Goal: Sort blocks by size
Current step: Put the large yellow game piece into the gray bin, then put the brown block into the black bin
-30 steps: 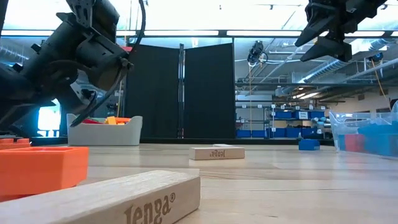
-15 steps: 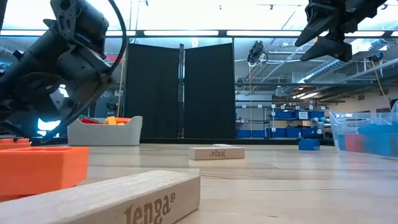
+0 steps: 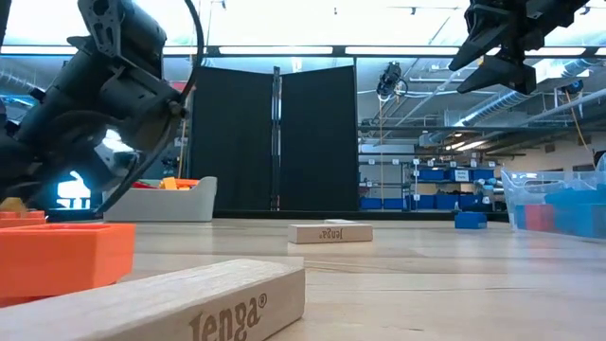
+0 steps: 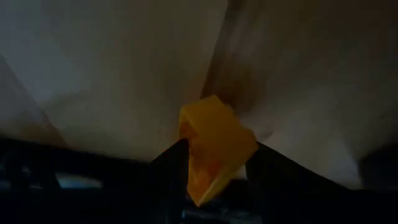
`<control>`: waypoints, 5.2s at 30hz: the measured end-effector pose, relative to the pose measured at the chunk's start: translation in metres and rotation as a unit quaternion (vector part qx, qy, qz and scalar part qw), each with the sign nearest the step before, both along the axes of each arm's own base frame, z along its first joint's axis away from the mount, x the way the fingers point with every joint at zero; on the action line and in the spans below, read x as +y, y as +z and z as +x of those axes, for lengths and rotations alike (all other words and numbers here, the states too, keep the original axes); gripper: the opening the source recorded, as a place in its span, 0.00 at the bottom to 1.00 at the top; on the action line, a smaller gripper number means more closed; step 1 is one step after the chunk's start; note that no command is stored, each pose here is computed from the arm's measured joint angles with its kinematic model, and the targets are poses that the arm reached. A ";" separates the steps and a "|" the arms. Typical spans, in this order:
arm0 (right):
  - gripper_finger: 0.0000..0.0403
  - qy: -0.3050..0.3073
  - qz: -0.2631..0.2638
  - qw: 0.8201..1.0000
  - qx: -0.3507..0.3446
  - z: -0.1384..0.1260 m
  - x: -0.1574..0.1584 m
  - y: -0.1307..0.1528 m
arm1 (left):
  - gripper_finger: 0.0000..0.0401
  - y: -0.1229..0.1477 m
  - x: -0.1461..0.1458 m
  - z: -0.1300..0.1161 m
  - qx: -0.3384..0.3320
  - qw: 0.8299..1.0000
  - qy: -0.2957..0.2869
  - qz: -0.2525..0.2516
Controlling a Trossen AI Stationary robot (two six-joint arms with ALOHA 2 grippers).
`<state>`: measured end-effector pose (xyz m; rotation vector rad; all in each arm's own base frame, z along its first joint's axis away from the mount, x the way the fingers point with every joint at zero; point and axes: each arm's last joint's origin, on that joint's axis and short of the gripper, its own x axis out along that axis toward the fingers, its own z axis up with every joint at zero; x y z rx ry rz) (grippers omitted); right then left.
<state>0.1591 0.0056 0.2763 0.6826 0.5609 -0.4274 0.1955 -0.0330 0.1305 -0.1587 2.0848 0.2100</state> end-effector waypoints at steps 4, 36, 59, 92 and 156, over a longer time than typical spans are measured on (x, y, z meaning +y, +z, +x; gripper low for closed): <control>0.51 0.001 0.002 1.000 0.000 0.000 0.000 0.000 | 0.40 0.004 0.000 0.007 -0.017 1.000 -0.005 0.009; 0.49 0.009 0.003 1.000 0.000 0.000 0.002 0.000 | 0.22 0.052 0.018 0.059 -0.172 0.983 -0.020 0.062; 0.49 0.004 0.010 1.000 -0.013 0.001 0.002 0.002 | 0.26 0.134 0.215 -0.004 -0.304 0.883 0.316 0.168; 0.50 0.052 -0.062 0.996 -0.034 0.014 0.003 0.005 | 0.47 0.206 0.193 0.036 -0.404 0.854 0.253 0.209; 0.60 -0.145 0.155 0.916 0.341 0.234 0.012 -0.135 | 0.47 0.118 0.060 0.049 -0.498 0.856 0.092 0.104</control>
